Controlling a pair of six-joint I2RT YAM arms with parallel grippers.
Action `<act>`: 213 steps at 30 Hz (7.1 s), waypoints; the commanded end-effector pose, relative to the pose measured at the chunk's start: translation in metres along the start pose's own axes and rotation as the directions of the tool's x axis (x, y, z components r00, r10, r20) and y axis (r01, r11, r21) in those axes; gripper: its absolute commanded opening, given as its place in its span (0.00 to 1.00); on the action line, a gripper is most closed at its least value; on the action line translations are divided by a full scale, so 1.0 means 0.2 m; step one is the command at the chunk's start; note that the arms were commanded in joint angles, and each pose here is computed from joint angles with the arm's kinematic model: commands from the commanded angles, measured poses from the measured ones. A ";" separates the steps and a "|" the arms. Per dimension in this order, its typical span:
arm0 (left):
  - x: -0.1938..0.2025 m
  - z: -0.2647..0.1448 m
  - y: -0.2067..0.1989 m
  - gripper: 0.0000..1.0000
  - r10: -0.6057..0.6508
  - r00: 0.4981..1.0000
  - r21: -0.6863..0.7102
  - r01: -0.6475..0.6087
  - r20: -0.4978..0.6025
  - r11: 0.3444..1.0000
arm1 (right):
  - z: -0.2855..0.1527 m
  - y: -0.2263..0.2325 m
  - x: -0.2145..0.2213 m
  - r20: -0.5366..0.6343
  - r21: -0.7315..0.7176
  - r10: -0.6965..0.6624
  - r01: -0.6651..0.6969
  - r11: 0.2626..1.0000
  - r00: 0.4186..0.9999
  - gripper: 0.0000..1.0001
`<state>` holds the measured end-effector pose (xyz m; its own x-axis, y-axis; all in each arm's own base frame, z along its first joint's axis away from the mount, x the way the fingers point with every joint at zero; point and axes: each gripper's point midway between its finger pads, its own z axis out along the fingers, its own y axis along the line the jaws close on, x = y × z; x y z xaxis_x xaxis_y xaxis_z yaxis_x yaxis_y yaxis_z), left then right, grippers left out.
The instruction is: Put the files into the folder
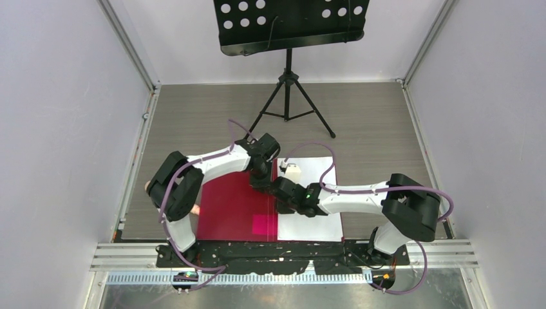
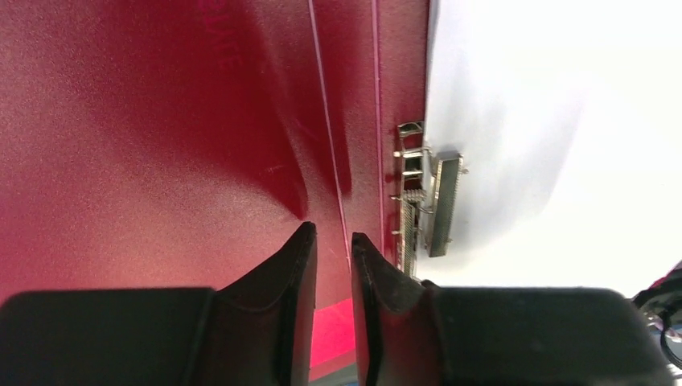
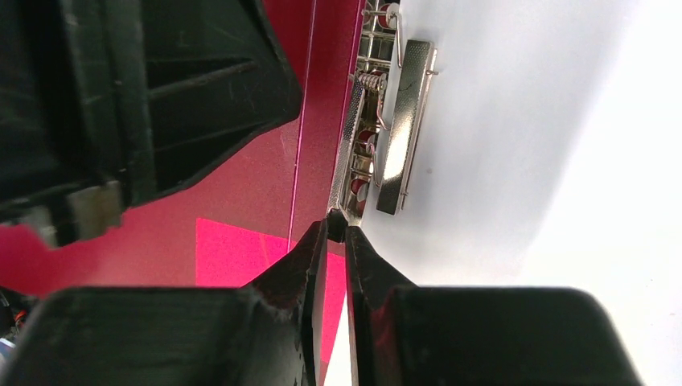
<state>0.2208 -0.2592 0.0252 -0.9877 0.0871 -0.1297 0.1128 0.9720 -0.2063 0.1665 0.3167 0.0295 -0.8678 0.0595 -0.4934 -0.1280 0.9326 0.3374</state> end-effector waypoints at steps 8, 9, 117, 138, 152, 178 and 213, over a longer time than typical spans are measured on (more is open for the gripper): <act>-0.19 -0.17 -0.21 0.33 -0.002 0.991 0.160 -0.020 0.136 0.987 | 0.04 -0.41 0.23 -0.130 0.245 -0.080 0.111 0.963 0.988 0.16; -0.20 -0.16 -0.23 0.33 -0.002 0.991 0.166 -0.020 0.132 0.986 | 0.04 -0.42 0.23 -0.133 0.246 -0.082 0.113 0.963 0.988 0.16; 0.29 0.25 0.24 0.00 -0.207 0.978 -0.427 0.203 0.037 0.881 | 0.04 -0.82 0.23 -0.056 0.506 0.152 -0.103 0.856 0.987 0.05; 0.31 0.26 0.16 0.00 -0.245 0.969 -0.350 0.230 0.000 0.908 | 0.17 -0.56 0.14 -0.096 0.290 -0.004 0.032 0.957 0.995 0.20; 0.23 0.17 0.10 0.00 -0.218 0.975 -0.319 0.216 0.030 0.923 | 0.09 -0.47 0.02 -0.018 0.216 -0.008 0.012 0.976 1.000 0.23; -0.08 -0.17 -0.02 0.00 -0.112 0.979 -0.211 0.146 0.168 0.966 | -0.12 -0.33 -0.21 0.094 0.142 -0.022 0.008 0.990 0.995 0.31; 0.16 -0.81 0.79 0.93 -0.246 0.873 -0.122 0.323 0.421 0.939 | 0.06 0.14 -0.18 0.003 0.102 -0.496 0.493 0.864 0.868 0.67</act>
<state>0.1973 -0.0770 0.1533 -0.8384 -0.2679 -0.4747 -0.2245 0.9633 -0.1470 0.2004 0.3356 0.0402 -0.7029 -0.4203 -0.5739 -0.4712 0.8795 -0.0670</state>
